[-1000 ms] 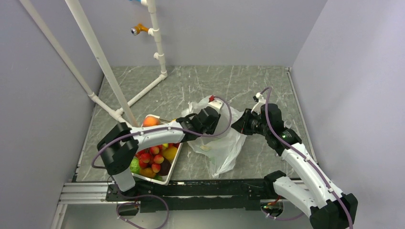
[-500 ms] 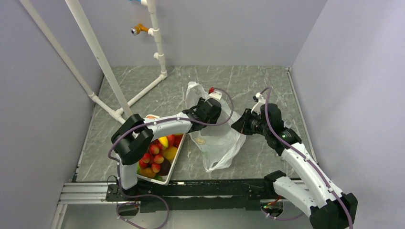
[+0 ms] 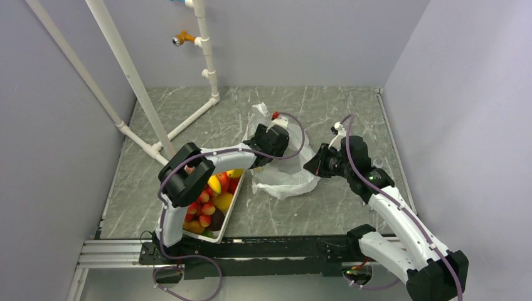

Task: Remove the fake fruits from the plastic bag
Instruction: Adjust the plastic bag at the center of the board, then take out the fake fruit from the plastic bag.

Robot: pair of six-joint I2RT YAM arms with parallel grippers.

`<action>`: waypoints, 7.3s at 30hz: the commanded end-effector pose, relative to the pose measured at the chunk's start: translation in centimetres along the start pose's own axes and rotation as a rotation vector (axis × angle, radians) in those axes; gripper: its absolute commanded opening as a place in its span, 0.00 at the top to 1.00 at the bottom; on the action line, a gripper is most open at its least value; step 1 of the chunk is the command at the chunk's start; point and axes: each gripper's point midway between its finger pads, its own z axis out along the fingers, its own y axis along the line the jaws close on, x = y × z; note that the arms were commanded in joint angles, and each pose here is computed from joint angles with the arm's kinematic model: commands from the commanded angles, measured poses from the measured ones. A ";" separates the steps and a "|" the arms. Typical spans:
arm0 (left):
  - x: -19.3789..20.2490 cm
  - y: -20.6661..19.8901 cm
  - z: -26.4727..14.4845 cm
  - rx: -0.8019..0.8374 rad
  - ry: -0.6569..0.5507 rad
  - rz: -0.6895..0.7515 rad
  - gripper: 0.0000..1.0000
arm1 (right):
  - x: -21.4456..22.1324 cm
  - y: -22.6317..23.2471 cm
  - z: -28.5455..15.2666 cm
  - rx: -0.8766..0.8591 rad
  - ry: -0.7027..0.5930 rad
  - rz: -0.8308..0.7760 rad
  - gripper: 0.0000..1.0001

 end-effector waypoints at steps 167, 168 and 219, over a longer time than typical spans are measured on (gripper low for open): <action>2.4 -13.5 -12.4 0.701 -0.034 -0.320 0.38 | -9.8 -5.9 5.0 0.140 -0.265 0.093 0.40; 2.3 -13.5 -12.1 0.688 -0.028 -0.313 0.37 | -9.4 -6.6 5.7 0.150 -0.245 0.101 0.41; 2.5 -15.2 -9.1 0.546 0.035 -0.040 0.44 | 2.5 -8.5 10.4 -0.044 0.171 0.299 0.92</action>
